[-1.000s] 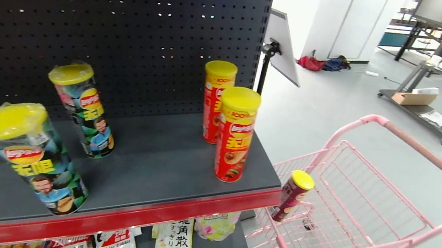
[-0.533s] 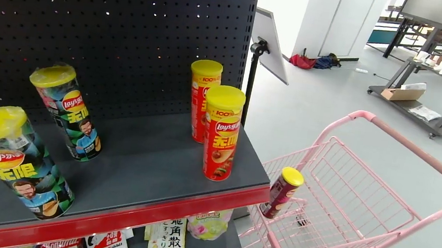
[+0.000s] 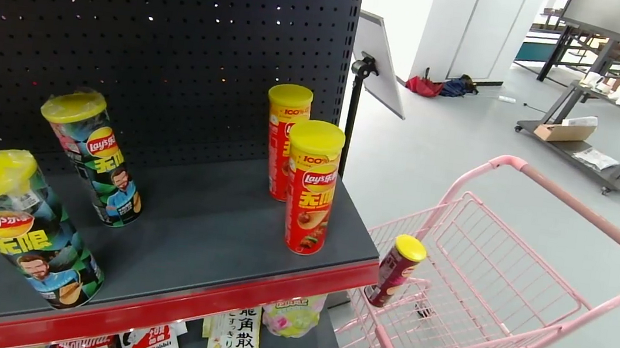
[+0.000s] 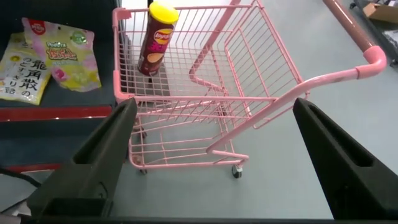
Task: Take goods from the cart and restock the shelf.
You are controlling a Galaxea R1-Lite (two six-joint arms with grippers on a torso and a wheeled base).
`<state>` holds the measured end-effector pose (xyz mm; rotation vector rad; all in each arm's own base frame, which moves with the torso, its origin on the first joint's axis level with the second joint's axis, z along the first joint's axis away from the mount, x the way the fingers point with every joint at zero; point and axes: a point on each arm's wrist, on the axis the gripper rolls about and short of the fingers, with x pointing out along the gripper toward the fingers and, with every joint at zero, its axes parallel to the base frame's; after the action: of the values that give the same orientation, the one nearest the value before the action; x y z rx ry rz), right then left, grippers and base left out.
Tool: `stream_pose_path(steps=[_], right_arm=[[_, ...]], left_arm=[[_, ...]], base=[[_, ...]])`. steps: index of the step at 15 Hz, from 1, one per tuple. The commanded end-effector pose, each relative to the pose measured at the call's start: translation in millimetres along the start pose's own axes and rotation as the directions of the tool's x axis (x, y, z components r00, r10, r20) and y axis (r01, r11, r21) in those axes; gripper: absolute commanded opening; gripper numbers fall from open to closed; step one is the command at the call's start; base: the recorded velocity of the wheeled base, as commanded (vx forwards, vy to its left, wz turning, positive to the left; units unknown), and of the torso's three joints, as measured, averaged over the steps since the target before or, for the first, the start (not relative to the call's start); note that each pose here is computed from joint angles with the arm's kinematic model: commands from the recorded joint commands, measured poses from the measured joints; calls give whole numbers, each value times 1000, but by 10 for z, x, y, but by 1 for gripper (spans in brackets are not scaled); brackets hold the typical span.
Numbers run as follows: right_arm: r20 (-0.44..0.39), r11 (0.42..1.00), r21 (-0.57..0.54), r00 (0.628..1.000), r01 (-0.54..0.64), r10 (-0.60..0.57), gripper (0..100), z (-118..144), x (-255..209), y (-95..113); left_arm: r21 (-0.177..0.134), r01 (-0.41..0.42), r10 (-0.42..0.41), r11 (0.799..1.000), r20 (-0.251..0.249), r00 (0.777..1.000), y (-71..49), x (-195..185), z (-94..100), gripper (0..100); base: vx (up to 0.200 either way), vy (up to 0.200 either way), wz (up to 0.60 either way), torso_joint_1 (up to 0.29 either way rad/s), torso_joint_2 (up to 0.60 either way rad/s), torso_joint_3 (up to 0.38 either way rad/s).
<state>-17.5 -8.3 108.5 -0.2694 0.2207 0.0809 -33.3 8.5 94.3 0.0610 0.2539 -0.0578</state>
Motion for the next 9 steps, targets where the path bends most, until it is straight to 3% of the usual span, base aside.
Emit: stream_pose_path(steps=[1, 9], right_arm=[[-1, 1000, 0, 1000, 1, -1, 100, -3, 1, 1], [-18, 1000, -3, 1000, -5, 5, 100, -26, 20, 9]], left_arm=[[1, 8, -8, 1000, -2, 1000, -2, 1, 1, 100], [2, 20, -20, 1000, 0, 1000, -4, 1, 3, 100]], base=[[0, 0, 0, 0, 0, 0], [0, 0, 0, -135, 333, 194]])
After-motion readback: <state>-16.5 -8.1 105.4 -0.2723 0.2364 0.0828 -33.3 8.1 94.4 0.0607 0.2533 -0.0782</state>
